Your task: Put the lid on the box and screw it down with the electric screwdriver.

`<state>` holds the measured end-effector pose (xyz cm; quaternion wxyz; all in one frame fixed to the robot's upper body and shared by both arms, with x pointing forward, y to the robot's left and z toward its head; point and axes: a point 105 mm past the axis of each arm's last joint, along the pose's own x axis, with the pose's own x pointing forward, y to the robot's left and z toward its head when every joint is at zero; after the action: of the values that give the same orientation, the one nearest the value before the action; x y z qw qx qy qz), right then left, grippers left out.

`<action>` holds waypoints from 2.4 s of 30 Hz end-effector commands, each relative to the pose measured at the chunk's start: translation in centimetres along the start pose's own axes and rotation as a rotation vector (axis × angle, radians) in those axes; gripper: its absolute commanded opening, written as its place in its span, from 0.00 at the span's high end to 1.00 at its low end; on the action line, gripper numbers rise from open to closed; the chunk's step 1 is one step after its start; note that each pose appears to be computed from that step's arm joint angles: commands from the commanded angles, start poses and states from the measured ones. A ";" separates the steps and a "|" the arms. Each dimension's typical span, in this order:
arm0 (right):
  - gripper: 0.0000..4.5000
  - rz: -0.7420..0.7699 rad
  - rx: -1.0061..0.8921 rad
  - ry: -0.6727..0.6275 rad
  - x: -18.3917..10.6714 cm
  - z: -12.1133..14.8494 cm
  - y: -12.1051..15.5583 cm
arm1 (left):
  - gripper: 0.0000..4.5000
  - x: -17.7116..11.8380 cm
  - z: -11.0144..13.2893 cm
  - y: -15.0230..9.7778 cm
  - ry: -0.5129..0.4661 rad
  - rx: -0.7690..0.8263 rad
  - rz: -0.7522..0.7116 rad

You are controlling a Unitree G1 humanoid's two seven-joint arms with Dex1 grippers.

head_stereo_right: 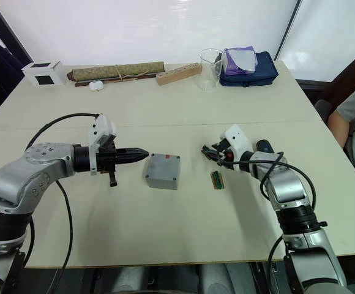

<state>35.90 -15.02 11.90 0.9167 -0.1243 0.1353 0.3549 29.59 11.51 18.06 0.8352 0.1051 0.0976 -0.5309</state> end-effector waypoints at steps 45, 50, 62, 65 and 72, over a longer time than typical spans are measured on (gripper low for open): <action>1.00 0.279 -0.221 -0.214 -1.0 7.6 8.3 | 1.00 -2.4 -0.4 -1.0 0.010 -0.034 -0.011; 1.00 0.278 -0.226 -0.174 -0.7 6.3 8.0 | 1.00 -2.2 -0.4 -1.0 0.007 -0.033 -0.007; 1.00 0.274 -0.215 -0.164 0.2 5.7 8.0 | 1.00 -1.7 -0.3 -0.8 0.010 -0.015 -0.002; 1.00 0.278 -0.218 -0.159 0.2 5.6 8.1 | 1.00 -1.7 -0.4 -0.8 0.015 -0.011 -0.001; 1.00 0.277 -0.218 -0.159 0.1 5.5 8.1 | 1.00 -1.7 -0.4 -0.9 0.016 -0.007 0.002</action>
<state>31.55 -7.53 15.01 0.8489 -0.1696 0.0622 0.4967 28.12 13.06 17.06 0.8366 0.0916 0.1298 -0.5242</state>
